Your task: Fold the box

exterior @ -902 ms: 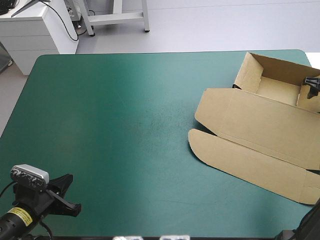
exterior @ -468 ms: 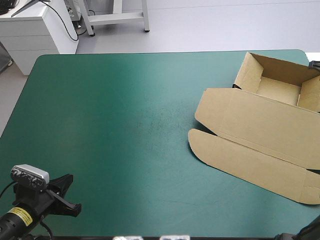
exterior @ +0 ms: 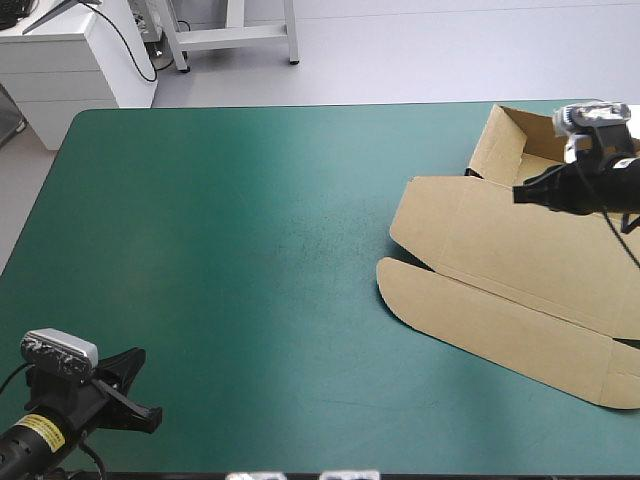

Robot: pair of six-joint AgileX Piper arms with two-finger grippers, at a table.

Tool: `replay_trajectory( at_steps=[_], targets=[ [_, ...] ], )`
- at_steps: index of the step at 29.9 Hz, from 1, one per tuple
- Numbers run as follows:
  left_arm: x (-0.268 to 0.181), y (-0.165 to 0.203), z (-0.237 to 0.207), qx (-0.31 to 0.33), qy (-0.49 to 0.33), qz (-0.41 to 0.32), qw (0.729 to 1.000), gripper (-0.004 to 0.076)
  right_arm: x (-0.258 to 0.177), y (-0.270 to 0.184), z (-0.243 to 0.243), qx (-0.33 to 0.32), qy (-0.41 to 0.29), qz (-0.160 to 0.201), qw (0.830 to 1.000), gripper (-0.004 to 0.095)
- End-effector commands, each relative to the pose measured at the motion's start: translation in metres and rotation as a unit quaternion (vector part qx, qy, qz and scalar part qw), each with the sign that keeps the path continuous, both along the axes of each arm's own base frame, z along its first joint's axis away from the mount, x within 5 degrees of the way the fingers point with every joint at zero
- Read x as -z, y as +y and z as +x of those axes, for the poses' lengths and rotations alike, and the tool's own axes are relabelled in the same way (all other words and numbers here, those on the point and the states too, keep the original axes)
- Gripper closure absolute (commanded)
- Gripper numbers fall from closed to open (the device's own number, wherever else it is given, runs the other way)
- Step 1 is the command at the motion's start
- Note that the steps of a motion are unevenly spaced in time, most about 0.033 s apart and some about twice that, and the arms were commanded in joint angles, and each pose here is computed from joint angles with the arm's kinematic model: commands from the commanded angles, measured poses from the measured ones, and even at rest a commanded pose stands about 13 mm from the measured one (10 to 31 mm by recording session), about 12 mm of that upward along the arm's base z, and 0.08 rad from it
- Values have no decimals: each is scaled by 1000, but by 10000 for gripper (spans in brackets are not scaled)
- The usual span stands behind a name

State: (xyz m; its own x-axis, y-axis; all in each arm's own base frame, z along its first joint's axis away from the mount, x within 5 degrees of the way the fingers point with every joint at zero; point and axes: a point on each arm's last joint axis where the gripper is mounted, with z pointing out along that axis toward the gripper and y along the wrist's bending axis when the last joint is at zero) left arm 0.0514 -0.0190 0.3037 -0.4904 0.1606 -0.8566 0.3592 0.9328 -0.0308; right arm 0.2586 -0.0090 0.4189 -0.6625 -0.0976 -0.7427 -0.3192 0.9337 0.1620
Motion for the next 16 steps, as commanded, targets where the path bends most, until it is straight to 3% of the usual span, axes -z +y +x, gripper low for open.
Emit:
replay_trajectory(
  at_steps=[1,6,11,16],
  targets=[
    [-11,-3,3,5,-30,-27,999,731,-32,37,-39,-51,-107,6,993,910],
    [-11,-3,2,6,-29,-28,999,731,-35,64,-95,-104,-168,-40,980,909],
    [-11,-8,0,29,-22,-41,999,731,-8,54,-140,-94,-171,-89,977,909],
    [-12,-11,-2,67,-33,-20,997,731,28,41,-176,-48,-159,-73,983,910]
  ],
)
